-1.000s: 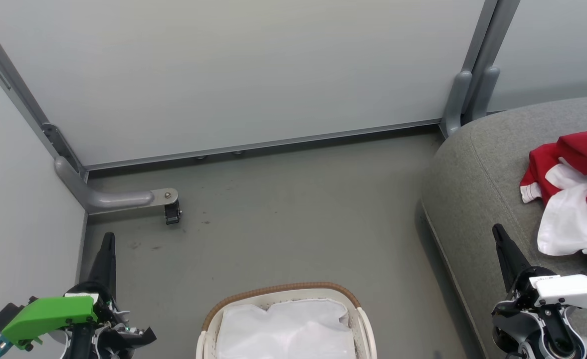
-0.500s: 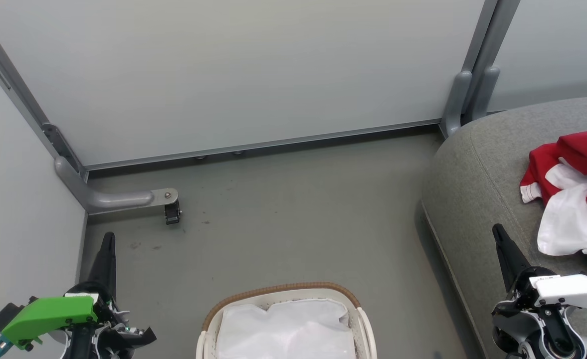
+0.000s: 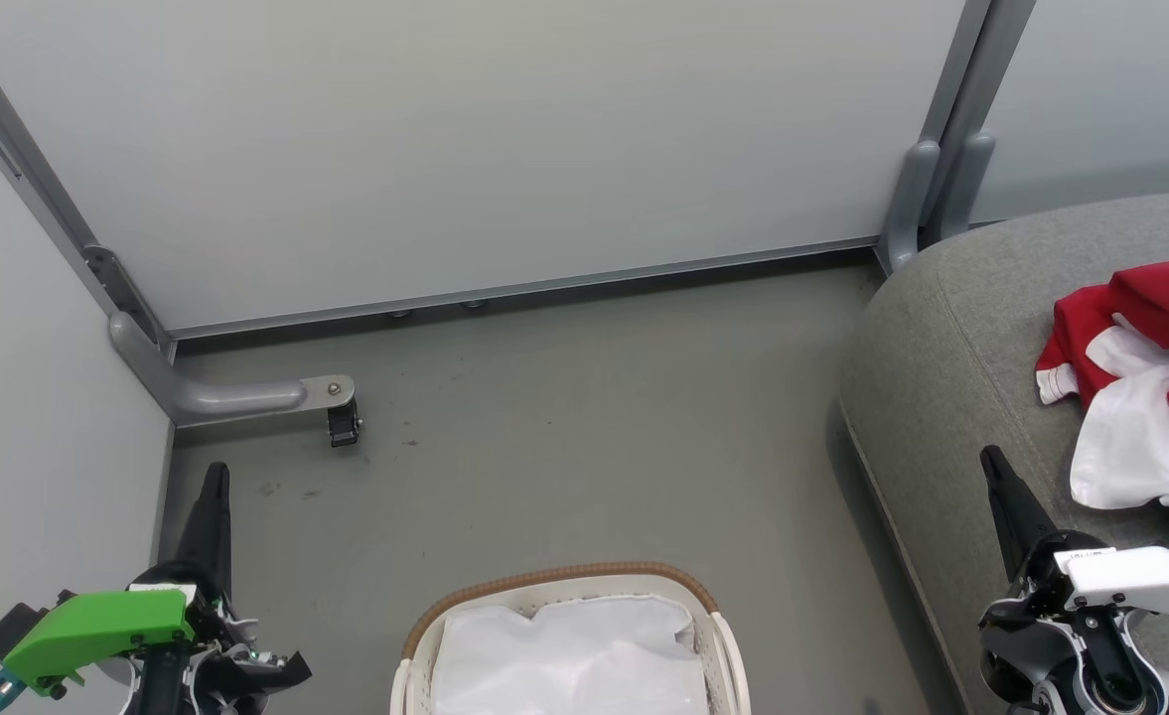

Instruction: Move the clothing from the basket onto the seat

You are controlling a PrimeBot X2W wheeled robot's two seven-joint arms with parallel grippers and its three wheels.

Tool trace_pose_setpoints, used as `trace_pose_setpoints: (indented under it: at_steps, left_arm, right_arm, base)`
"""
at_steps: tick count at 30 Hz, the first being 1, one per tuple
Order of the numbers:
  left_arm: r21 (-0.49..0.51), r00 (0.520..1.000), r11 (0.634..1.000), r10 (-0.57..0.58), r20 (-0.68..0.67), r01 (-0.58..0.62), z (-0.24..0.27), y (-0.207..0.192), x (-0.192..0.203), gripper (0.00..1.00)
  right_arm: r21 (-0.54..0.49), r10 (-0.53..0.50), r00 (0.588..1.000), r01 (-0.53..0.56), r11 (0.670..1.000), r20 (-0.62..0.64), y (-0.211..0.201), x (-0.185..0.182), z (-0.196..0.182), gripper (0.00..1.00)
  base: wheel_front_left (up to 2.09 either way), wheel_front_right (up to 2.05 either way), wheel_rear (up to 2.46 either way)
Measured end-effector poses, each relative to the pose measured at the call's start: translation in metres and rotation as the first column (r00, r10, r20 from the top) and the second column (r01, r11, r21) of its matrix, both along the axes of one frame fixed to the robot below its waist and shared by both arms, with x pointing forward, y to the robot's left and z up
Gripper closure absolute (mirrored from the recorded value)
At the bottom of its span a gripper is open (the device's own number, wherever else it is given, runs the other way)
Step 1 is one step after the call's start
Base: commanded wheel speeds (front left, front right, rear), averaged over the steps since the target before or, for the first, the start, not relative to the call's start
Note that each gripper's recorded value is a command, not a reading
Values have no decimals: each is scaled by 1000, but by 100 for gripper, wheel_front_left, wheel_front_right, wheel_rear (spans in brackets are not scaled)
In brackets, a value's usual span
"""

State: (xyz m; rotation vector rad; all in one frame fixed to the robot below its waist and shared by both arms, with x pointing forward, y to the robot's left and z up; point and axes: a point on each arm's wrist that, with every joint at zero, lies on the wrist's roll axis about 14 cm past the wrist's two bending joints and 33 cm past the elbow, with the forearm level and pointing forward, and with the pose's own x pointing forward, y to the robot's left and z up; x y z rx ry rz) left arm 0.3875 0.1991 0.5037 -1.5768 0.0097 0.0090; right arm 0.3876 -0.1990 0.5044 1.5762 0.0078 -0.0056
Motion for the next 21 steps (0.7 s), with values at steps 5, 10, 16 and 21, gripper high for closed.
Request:
trace_pose_setpoints:
  at_steps: [5, 10, 16, 21]
  left_arm:
    - [0, 1000, 1000, 0, 0, 0, 0, 0, 0, 100]
    - [0, 1000, 1000, 0, 0, 0, 0, 0, 0, 100]
    - [0, 1000, 1000, 0, 0, 0, 0, 0, 0, 100]
    - [0, 1000, 1000, 0, 0, 0, 0, 0, 0, 100]
  right_arm:
    - [0, 0, 1000, 0, 1000, 0, 0, 0, 0, 100]
    - [0, 0, 1000, 0, 1000, 0, 0, 0, 0, 100]
    - [0, 0, 1000, 0, 1000, 0, 0, 0, 0, 100]
    - [0, 0, 1000, 0, 1000, 0, 0, 0, 0, 100]
  base:
    - [0, 0, 0]
    - [0, 0, 0]
    - [0, 0, 0]
    - [0, 0, 0]
